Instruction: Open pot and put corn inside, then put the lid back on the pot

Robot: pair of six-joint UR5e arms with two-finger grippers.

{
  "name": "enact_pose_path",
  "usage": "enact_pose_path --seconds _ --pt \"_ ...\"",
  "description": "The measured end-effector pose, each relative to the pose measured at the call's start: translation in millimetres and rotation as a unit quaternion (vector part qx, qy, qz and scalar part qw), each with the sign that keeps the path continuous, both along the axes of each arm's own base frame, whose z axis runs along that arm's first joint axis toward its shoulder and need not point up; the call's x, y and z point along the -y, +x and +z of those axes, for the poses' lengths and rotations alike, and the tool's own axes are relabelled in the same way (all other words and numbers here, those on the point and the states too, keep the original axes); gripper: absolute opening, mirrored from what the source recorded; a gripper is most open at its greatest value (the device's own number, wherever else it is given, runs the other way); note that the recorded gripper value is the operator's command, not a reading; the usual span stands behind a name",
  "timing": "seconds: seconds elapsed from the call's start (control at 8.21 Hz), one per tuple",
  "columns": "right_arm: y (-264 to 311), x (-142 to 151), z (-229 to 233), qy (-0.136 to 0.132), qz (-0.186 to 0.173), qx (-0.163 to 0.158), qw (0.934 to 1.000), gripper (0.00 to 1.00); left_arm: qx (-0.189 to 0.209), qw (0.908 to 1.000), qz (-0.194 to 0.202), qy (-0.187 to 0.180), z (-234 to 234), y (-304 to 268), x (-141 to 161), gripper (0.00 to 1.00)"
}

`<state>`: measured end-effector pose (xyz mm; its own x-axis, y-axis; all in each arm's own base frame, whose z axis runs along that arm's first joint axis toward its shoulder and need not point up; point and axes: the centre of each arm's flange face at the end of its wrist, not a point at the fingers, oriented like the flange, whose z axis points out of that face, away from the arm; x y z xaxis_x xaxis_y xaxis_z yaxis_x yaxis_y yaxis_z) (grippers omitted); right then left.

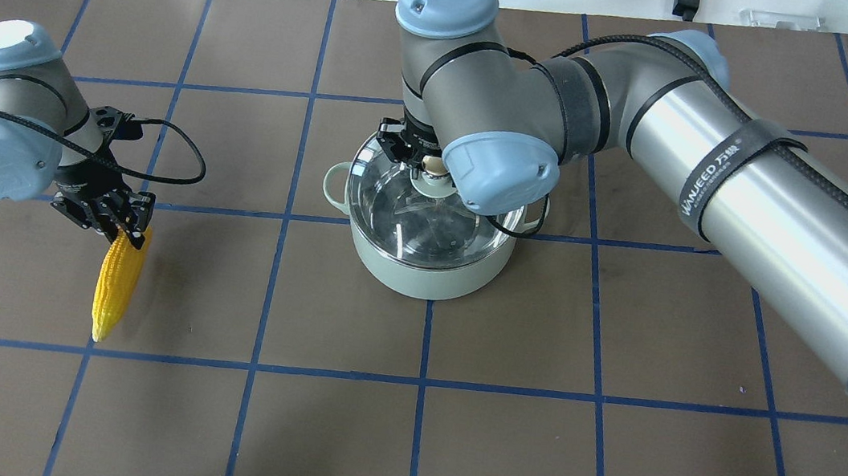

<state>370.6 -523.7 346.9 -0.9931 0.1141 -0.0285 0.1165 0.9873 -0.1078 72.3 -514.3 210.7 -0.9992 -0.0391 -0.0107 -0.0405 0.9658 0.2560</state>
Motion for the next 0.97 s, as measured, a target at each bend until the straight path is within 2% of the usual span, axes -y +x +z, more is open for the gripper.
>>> enact_pose_path --seconds 0.61,0.97 --pt "1.4 -4.3 5.9 -0.004 -0.007 0.002 1.0000 0.40 -0.002 1.0000 -0.003 -0.002 1.3 0.2 0.2 0.00" --pt "11.1 -24.3 32.4 -0.023 -0.001 0.003 0.9997 0.40 -0.006 1.0000 -0.004 -0.003 9.6 -4.3 -2.2 0.00"
